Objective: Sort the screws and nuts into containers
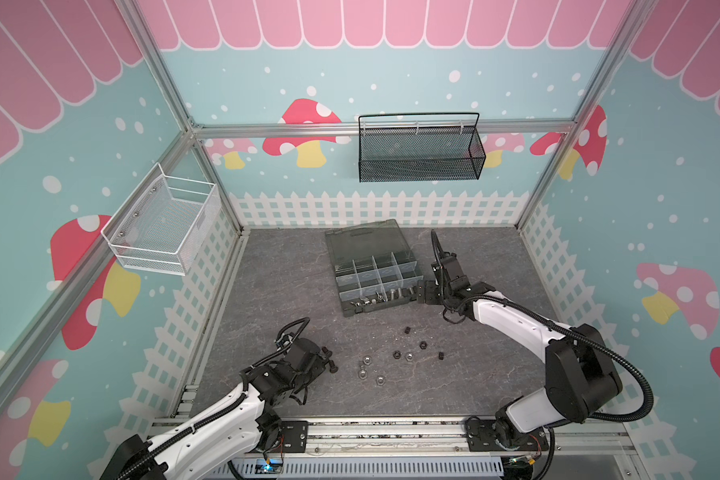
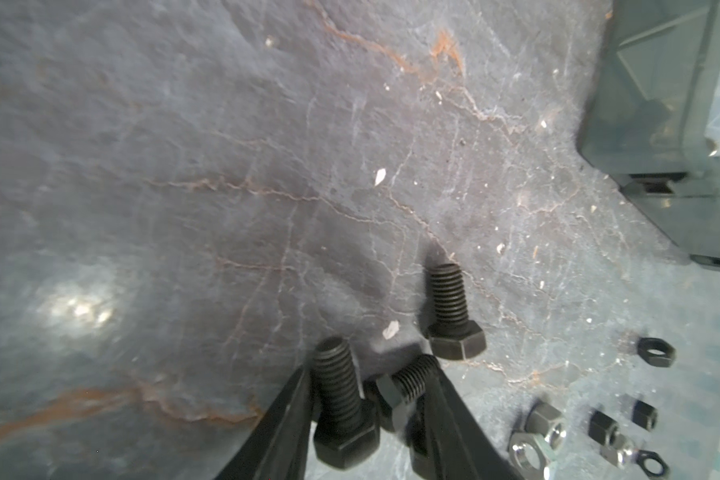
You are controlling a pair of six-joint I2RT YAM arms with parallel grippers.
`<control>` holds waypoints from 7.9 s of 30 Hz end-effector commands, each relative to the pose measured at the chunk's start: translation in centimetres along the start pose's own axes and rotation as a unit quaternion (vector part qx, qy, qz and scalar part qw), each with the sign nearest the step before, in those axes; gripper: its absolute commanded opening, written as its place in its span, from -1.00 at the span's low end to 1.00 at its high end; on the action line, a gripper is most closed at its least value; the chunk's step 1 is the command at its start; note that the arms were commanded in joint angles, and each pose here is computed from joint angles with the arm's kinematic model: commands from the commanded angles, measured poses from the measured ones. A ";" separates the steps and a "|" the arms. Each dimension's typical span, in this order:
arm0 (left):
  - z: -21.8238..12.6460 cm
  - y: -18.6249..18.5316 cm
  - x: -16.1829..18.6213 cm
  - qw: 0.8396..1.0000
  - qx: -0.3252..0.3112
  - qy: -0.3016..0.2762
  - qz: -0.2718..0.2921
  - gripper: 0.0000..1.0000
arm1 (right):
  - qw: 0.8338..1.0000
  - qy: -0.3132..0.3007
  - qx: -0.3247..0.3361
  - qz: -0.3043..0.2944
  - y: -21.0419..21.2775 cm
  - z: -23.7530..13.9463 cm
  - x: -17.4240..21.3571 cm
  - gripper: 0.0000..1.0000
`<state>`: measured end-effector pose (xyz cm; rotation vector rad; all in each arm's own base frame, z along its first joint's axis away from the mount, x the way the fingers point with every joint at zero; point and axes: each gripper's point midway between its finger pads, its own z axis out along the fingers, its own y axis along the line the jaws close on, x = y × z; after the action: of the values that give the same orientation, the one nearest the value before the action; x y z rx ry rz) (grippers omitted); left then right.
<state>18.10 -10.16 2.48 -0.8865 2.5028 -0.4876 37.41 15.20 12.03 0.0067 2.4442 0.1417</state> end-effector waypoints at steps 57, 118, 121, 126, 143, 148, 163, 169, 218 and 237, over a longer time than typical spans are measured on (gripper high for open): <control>0.9 1.3 -0.6 0.979 -0.174 0.083 0.064 -0.87 | 0.999 0.016 -0.038 0.003 1.0 0.9 1.6 0.96; 10.7 -23.5 -14.8 0.982 0.032 -0.015 0.185 -1.00 | 0.995 -0.082 -0.029 0.046 -0.3 -4.1 -2.4 0.96; 11.1 -22.9 -14.3 0.982 0.027 -0.009 0.185 -0.99 | 0.995 -0.080 -0.030 0.046 -0.2 -4.0 -2.4 0.96; 11.3 -22.5 -14.0 0.982 0.026 -0.005 0.185 -0.85 | 0.995 -0.077 -0.031 0.046 -0.2 -3.9 -2.2 0.96; 9.7 -23.6 -14.1 0.981 0.056 -0.009 0.186 -0.37 | 0.996 -0.073 -0.032 0.048 -0.2 -3.5 -1.8 0.96; 7.6 -23.7 -14.3 0.980 0.068 -0.021 0.184 -0.36 | 0.995 -0.078 -0.032 0.048 -0.2 -3.8 -2.0 0.96; 0.0 -16.7 -12.4 0.985 0.062 -0.066 0.148 -0.23 | 0.995 -0.080 -0.023 0.052 -0.6 -3.7 -1.9 0.96; -0.8 -11.5 -8.7 0.989 0.017 -0.040 0.144 -0.21 | 0.996 -0.073 -0.019 0.052 -0.6 -3.1 -1.6 0.96; 4.2 -2.9 -2.0 0.985 -0.108 0.065 0.117 -0.53 | 0.997 -0.055 -0.004 0.052 -0.8 -1.9 -1.1 0.96; 3.5 -4.0 -2.7 0.988 -0.089 0.049 0.115 -0.95 | 0.997 -0.049 -0.005 0.054 -0.8 -1.6 -0.7 0.96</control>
<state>23.93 -12.54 1.96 -0.6024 2.7378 -0.2631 36.72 14.47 13.59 0.1083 2.3490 0.2032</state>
